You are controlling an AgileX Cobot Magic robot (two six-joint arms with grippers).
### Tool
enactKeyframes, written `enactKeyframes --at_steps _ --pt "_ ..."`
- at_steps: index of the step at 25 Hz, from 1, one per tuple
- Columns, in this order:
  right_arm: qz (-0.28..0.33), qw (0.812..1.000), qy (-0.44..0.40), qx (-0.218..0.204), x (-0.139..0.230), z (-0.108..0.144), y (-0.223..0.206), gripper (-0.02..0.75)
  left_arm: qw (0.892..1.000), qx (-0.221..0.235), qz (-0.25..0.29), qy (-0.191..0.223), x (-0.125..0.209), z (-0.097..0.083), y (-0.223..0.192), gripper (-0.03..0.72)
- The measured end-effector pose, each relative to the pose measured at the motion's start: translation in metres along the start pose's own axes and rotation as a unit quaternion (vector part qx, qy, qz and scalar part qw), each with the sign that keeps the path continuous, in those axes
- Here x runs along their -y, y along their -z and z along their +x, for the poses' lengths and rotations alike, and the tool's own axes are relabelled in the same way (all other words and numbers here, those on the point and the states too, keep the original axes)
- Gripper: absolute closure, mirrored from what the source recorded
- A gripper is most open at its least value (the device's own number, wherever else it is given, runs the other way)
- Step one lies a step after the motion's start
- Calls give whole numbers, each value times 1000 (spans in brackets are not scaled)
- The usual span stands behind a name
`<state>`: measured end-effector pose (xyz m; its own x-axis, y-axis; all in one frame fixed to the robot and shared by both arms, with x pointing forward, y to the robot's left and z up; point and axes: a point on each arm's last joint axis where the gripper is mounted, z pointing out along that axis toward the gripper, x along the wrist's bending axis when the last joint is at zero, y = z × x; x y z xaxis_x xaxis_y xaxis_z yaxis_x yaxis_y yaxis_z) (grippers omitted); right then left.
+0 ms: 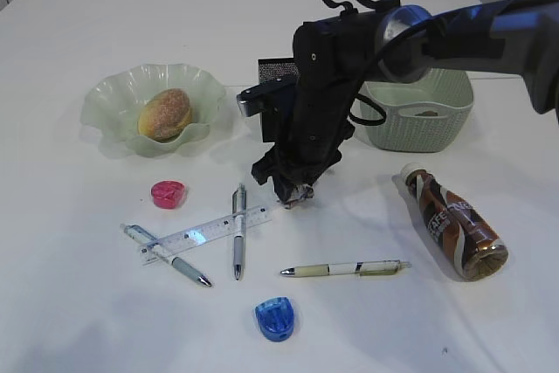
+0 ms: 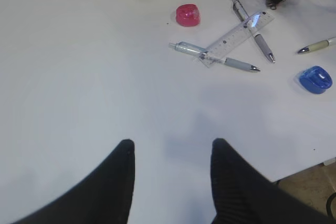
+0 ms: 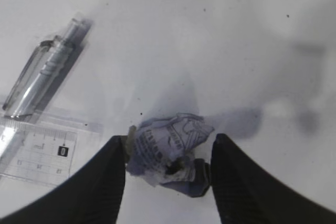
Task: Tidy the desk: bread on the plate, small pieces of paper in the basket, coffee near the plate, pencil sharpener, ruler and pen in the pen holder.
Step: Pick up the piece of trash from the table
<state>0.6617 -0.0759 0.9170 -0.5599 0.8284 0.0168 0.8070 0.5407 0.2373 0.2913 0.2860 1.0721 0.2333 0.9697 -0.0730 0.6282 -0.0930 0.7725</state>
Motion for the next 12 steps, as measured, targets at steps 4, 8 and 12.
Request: enactKeyframes --at_steps 4,8,12 --pt "8 1000 0 -1 2 0 -8 323 1000 0 0 0 0 0 0 358" --pt "12 1000 -1 -1 2 0 -11 323 1000 0 0 0 0 0 0 358" --pt "12 1000 -1 -1 2 0 -11 461 1000 -2 0 -1 0 0 0 358"
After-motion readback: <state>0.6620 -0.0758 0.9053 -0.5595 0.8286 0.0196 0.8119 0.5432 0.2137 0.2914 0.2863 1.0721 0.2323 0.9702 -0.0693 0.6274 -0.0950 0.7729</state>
